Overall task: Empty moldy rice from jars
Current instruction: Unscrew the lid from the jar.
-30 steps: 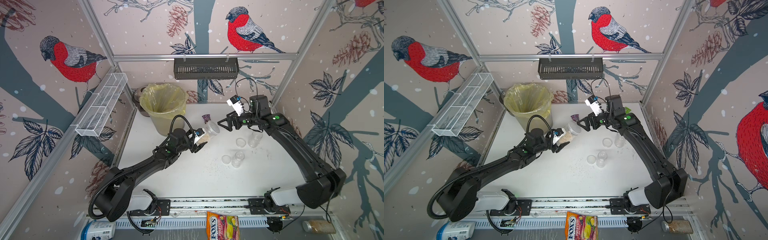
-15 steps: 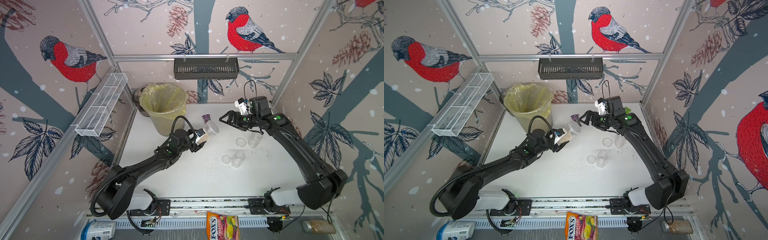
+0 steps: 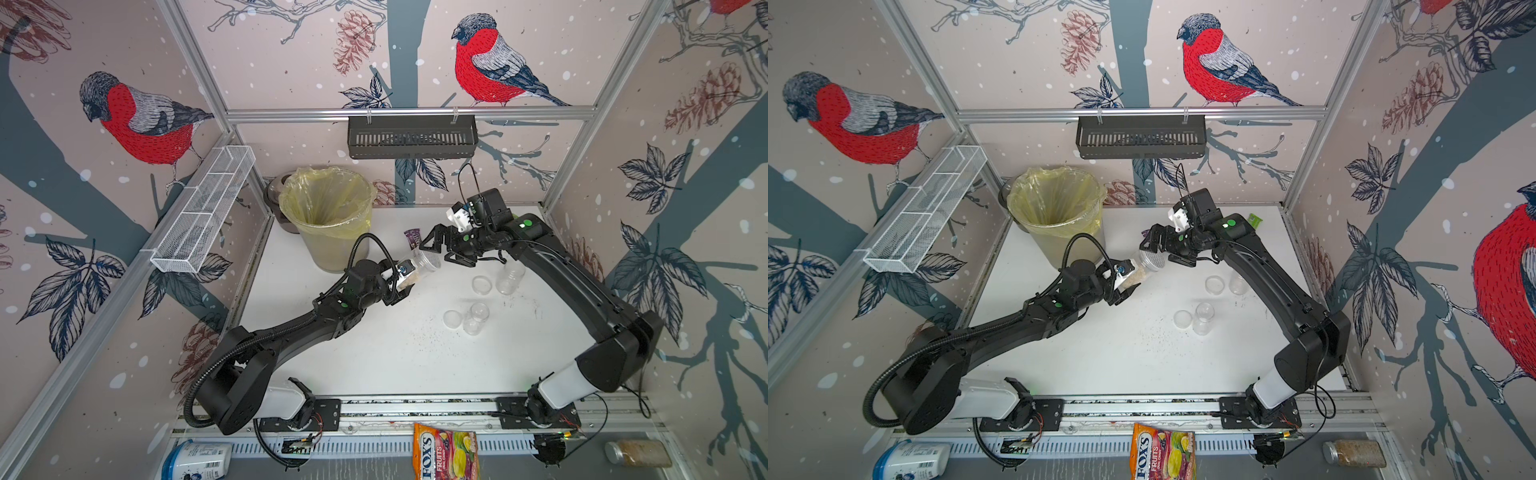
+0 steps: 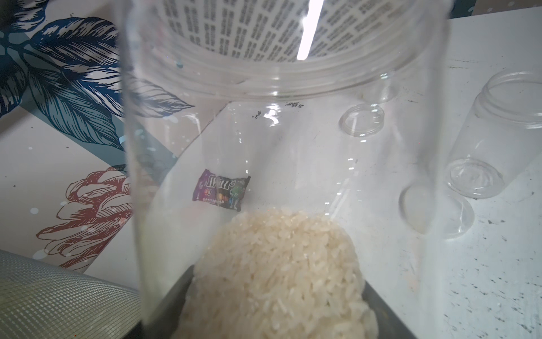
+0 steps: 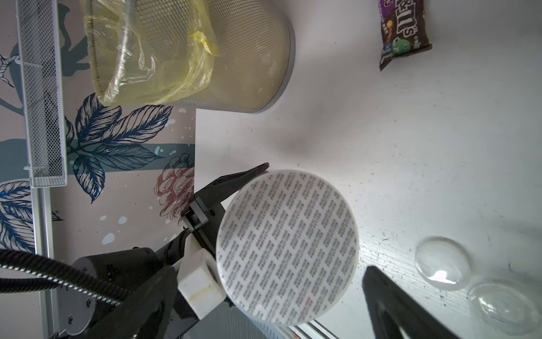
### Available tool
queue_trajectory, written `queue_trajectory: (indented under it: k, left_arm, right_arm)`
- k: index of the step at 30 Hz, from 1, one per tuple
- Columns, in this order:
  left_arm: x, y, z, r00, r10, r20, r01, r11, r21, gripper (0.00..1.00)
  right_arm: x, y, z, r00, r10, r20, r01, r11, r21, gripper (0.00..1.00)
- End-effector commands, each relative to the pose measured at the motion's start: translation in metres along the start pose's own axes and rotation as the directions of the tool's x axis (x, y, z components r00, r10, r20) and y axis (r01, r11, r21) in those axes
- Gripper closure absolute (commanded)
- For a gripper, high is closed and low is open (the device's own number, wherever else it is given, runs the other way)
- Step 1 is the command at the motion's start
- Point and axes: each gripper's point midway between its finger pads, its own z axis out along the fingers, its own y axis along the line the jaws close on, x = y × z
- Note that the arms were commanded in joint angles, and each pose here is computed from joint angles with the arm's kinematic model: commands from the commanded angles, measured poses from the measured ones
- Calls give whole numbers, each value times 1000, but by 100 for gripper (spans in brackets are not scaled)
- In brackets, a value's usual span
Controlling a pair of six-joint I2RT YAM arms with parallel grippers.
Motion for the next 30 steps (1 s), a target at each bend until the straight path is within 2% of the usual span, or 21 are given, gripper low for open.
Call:
queue_trajectory:
  k: [1,15,23,30]
  left_arm:
    - [-16,7,-1,998,24,54,-23,999,-25,81]
    - [-16,7,-3,998,24,57,-23,999,-28,81]
    - [-17,6,-3,998,23,60,-22,999,-24,82]
    - [-15,6,-3,998,21,52,-19,999,-26,83]
  right_arm:
    - [4,1,4,999,-27,-24,28,999,29,0]
    - [3,-9,10,998,-38,-45,41,998,52,0]
    - [10,-7,17,996,-34,-87,35,999,10,0]
    - [9,-3,19,994,-39,-99,37,999,-15,4]
